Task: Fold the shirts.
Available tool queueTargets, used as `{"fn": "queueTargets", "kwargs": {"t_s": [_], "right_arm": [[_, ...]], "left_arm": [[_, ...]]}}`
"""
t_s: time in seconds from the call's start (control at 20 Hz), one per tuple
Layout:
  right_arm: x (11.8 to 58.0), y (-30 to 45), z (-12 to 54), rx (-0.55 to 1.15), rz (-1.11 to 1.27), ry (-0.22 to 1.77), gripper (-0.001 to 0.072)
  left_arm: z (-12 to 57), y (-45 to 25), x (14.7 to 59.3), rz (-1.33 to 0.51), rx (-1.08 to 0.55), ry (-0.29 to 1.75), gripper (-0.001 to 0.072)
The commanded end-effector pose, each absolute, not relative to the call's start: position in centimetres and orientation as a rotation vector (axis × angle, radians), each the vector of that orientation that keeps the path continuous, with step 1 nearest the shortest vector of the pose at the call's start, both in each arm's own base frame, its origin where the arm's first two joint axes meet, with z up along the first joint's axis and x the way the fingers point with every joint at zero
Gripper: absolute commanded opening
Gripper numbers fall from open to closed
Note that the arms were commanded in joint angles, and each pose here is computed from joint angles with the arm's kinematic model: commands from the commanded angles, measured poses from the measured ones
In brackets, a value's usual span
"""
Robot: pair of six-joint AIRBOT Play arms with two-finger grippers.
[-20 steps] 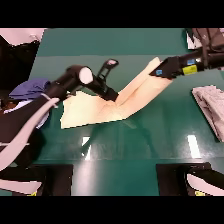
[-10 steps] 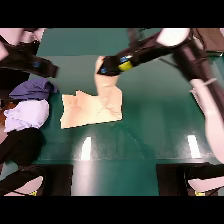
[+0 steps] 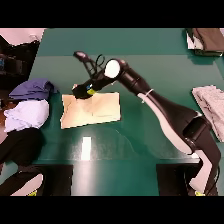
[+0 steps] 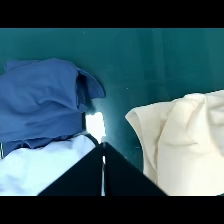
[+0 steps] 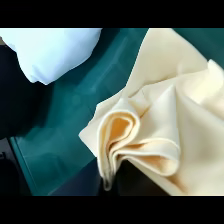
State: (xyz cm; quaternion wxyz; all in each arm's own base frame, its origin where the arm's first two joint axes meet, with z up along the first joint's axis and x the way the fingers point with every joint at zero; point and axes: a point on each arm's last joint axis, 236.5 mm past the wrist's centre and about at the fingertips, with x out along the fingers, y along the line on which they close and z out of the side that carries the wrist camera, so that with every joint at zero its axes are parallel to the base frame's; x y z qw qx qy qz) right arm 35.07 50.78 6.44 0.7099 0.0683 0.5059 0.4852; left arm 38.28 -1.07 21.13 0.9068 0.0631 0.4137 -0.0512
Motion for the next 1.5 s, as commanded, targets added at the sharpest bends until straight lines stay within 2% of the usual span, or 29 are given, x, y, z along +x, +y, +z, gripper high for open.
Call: {"fn": "queueTargets", "kwargs": {"t_s": [0.0,0.05,0.1,0.2,0.3,0.55,0.75,0.9,1.0,1.2,1.45], "right_arm": [[34.6,53.5,4.7,0.166,1.099,1.089,0.0379],[34.1,54.7,5.5,0.200,1.143,1.059,0.0601],[33.3,55.7,6.9,0.239,1.207,1.030,0.0615],[32.4,56.0,9.6,0.279,1.285,0.995,0.0615],[33.3,54.0,11.3,0.279,1.274,0.978,0.0610],[34.9,44.4,12.3,0.247,1.205,1.041,0.0610],[35.7,34.6,6.2,0.371,0.980,1.207,0.0610],[35.9,27.4,0.4,0.538,0.736,1.272,0.0610],[35.4,24.8,-1.9,0.655,0.661,1.310,0.0611],[35.0,24.7,-5.5,0.754,0.629,1.389,0.0612],[36.0,30.4,-6.7,0.827,0.723,1.424,0.0612]], "left_arm": [[21.2,-1.4,38.2,-0.119,0.110,0.854,0.0024],[21.2,-1.6,38.2,-0.128,0.102,0.852,0.0024],[21.3,-1.9,38.2,-0.136,0.095,0.848,0.0024],[21.3,-1.9,38.2,-0.138,0.093,0.849,0.0024],[21.0,-1.9,37.9,-0.140,0.093,0.868,0.0025],[20.4,-2.0,37.2,-0.147,0.091,0.904,0.0025],[17.7,-4.5,36.5,-0.233,0.018,0.967,0.0024],[15.3,-5.6,36.2,-0.271,-0.024,1.010,0.0024],[14.8,-5.6,36.3,-0.270,-0.030,1.011,0.0023],[14.9,-5.6,36.4,-0.269,-0.031,1.007,0.0024],[14.5,-5.6,35.8,-0.274,-0.028,1.035,0.0024]]}}
